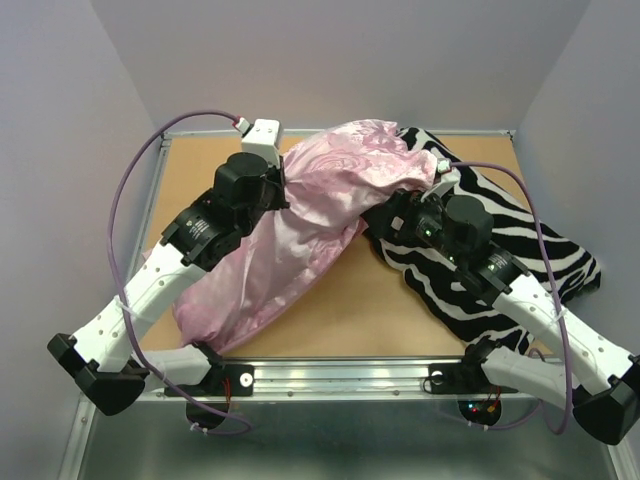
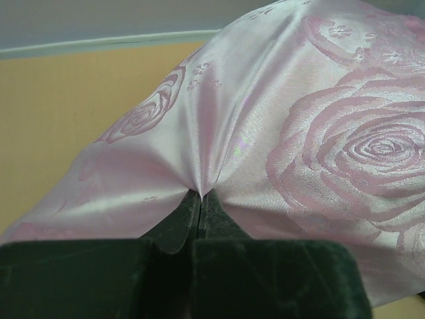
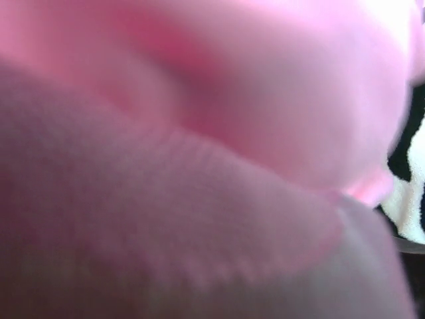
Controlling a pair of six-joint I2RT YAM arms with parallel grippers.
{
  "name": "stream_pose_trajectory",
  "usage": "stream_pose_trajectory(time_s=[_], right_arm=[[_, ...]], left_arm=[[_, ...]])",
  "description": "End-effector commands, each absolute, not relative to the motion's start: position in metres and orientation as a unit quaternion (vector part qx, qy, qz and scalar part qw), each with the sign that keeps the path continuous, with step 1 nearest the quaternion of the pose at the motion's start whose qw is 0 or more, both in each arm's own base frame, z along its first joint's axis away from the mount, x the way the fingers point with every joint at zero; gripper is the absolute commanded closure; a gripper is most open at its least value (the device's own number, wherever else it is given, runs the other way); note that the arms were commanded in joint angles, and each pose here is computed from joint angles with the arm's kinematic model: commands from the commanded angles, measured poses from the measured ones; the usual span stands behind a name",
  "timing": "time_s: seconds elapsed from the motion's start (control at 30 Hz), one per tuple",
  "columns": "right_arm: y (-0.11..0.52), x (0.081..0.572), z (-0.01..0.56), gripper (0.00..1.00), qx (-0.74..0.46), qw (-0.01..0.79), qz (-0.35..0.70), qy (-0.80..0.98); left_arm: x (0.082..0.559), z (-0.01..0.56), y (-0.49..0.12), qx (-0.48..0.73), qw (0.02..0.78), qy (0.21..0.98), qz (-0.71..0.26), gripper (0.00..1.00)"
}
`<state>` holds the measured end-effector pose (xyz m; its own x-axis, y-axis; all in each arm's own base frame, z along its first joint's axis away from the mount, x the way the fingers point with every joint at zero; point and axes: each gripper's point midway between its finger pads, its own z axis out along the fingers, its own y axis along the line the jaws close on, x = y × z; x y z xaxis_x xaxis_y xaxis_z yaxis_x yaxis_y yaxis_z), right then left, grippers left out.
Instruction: Remove the pillowcase from the pillow
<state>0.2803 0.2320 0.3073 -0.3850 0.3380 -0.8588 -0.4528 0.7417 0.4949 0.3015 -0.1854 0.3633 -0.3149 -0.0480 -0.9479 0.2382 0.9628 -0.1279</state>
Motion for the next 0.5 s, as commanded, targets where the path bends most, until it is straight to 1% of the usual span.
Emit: stream_pose_trajectory(time_s=[0.0, 0.03, 0.1, 0.17, 0.23, 0.3, 0.33, 0.37, 0.4, 0.43, 0.47], right_arm=[[0.232, 0.278, 0.353, 0.03, -0.046, 0.606, 0.387, 0.694], [0.231, 0.278, 0.355, 0.05, -0.044, 0.609, 0.386, 0.692], [0.231, 0.281, 0.358, 0.06, -0.046, 0.612, 0.381, 0.691], [0.232, 0.282, 0.358, 0.10, -0.045, 0.611, 0.380, 0.693], [0.234, 0.285, 0.355, 0.27, -0.046, 0.608, 0.380, 0.696], [0.236, 0.285, 0.359, 0.49, -0.045, 0.607, 0.384, 0.694], [0.237, 0.286, 0.359, 0.68, -0.045, 0.606, 0.385, 0.695], [0.238, 0.287, 0.361, 0.77, -0.043, 0.606, 0.386, 0.694], [0.238, 0.288, 0.369, 0.84, -0.040, 0.610, 0.388, 0.690], [0.237, 0.289, 0.371, 0.94, -0.035, 0.609, 0.385, 0.693], [0.236, 0.296, 0.369, 0.99, -0.025, 0.609, 0.372, 0.700]], left_arm=[[0.293, 0.407, -0.227, 0.096, 0.623, 0.741, -0.232, 1.00], [0.291, 0.405, -0.232, 0.104, 0.619, 0.741, -0.238, 1.00], [0.286, 0.403, -0.240, 0.119, 0.614, 0.738, -0.254, 1.00], [0.282, 0.402, -0.246, 0.128, 0.610, 0.735, -0.268, 1.00], [0.281, 0.397, -0.248, 0.133, 0.606, 0.736, -0.270, 1.00], [0.280, 0.392, -0.249, 0.135, 0.601, 0.740, -0.270, 1.00], [0.279, 0.385, -0.250, 0.135, 0.594, 0.745, -0.272, 0.95], [0.278, 0.383, -0.251, 0.134, 0.591, 0.746, -0.275, 0.87], [0.272, 0.379, -0.255, 0.138, 0.584, 0.747, -0.286, 0.66], [0.266, 0.381, -0.260, 0.144, 0.581, 0.742, -0.300, 0.56], [0.257, 0.393, -0.262, 0.143, 0.590, 0.729, -0.317, 0.44]])
